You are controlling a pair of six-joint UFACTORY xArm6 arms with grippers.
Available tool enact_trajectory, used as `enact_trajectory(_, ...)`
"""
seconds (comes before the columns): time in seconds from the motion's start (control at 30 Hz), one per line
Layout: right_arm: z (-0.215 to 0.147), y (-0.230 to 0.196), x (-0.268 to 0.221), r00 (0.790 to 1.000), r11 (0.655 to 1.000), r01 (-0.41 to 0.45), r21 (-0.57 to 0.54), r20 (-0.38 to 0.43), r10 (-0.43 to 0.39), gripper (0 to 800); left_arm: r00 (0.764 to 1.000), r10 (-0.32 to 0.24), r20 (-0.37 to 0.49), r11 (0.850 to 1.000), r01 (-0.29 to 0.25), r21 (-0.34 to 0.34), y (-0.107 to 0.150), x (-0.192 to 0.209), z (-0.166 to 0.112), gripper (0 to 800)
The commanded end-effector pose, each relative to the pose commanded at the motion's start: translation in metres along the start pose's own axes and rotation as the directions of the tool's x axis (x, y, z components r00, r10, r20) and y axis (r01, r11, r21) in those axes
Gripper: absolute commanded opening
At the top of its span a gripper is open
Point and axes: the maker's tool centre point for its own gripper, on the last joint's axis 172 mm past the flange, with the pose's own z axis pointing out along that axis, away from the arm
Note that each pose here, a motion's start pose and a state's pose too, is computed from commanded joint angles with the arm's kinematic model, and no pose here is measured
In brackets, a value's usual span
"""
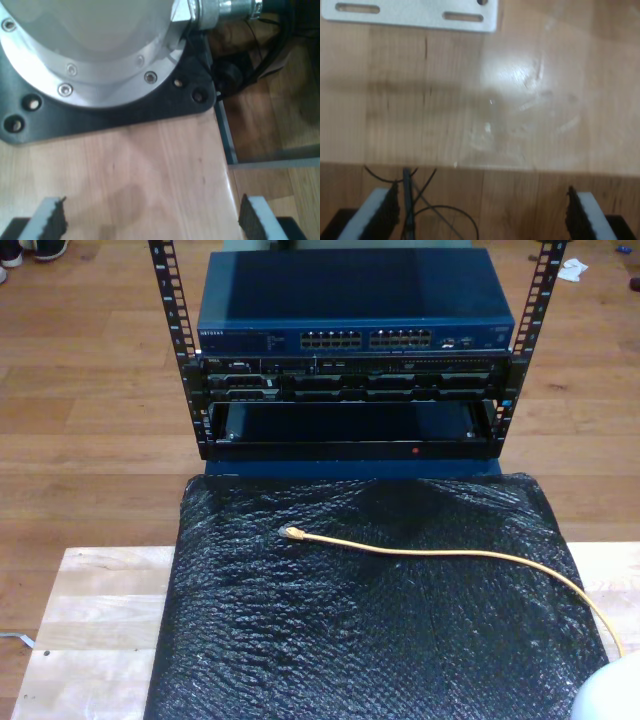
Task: Grab the cable and plug it in
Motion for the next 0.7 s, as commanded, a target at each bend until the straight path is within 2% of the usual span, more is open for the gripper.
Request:
enact_trajectory(0.33,-0.048,0.020,0.014,0.993,0.994,-0.110,-0.008,-0.047,0.110,796,1.000,-0.004,-0.021,1.000,0.004,-0.006,0.003,0.004,-0.019,800)
enact_trajectory(0.53,-0.067,0.055,0.031,0.988,0.991,-0.128,-0.044,-0.096,0.123,796,1.000,0.007,-0.016,1.000,-0.007,0.000,-0.002,0.002,-0.046,800)
enact_trajectory(0.7,-0.096,0.078,0.042,0.975,0.976,-0.196,-0.090,-0.126,0.184,796,0.999,0.010,-0.036,0.999,-0.009,0.035,-0.013,0.009,-0.069,800)
